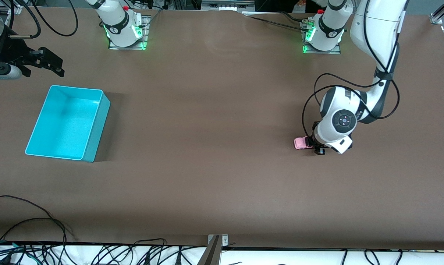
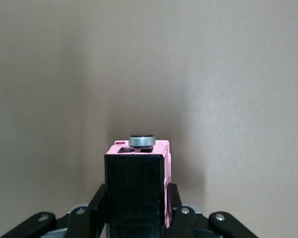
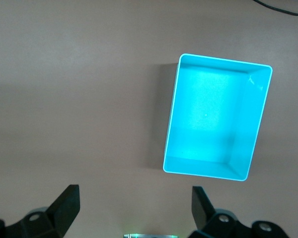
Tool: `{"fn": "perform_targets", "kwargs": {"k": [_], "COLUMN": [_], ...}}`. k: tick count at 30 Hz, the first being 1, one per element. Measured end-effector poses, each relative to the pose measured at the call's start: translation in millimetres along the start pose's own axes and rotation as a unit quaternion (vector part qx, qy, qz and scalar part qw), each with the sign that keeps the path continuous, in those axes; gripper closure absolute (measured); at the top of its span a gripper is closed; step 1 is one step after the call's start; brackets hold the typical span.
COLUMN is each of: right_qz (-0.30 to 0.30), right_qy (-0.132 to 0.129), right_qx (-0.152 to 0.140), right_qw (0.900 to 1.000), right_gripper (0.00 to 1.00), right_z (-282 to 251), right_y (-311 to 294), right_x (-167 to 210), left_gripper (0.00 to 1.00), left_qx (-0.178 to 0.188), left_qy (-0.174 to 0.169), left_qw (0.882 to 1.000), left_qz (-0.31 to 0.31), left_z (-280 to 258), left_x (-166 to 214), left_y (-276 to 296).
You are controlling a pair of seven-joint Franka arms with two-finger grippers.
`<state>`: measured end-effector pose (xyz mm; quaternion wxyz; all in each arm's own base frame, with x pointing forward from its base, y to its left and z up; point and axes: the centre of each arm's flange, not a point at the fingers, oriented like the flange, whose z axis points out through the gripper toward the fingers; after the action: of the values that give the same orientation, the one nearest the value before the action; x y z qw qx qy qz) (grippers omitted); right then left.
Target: Wind and store pink jeep toy
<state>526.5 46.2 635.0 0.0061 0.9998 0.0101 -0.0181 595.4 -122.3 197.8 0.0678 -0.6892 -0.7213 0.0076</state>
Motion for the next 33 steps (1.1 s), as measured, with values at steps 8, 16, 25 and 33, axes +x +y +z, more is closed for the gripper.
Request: {"fn": "perform_targets", "kwargs": {"k": [8, 16, 25, 33], "right_qz": [0.0, 0.0, 0.0, 0.0], "right_qy": [0.0, -0.001, -0.001, -0.001], "right_qx": [0.0, 0.0, 0.0, 0.0], "right_qw": [1.0, 1.0, 1.0, 1.0], "right_gripper": [0.0, 0.0, 0.0, 0.0], "right_z": [0.1, 0.1, 0.2, 0.2], "right_y": [0.0, 0.0, 0.0, 0.0], "right_x": [-0.1, -0.1, -0.2, -0.2], "left_gripper": [0.49, 0.49, 0.49, 0.49], "left_qx": [0.003, 0.002, 0.0, -0.005], "left_qy": [0.002, 0.02, 0.027, 0.039], "left_qw": [1.0, 1.0, 0.999, 0.999], "left_qz": [0.01, 0.023, 0.031, 0.024], "left_z": [2.9, 7.9, 12.4, 16.4], "left_x": [42.9, 103.4, 150.7, 185.5], "left_y": [8.7, 16.7, 20.1, 21.0]}}
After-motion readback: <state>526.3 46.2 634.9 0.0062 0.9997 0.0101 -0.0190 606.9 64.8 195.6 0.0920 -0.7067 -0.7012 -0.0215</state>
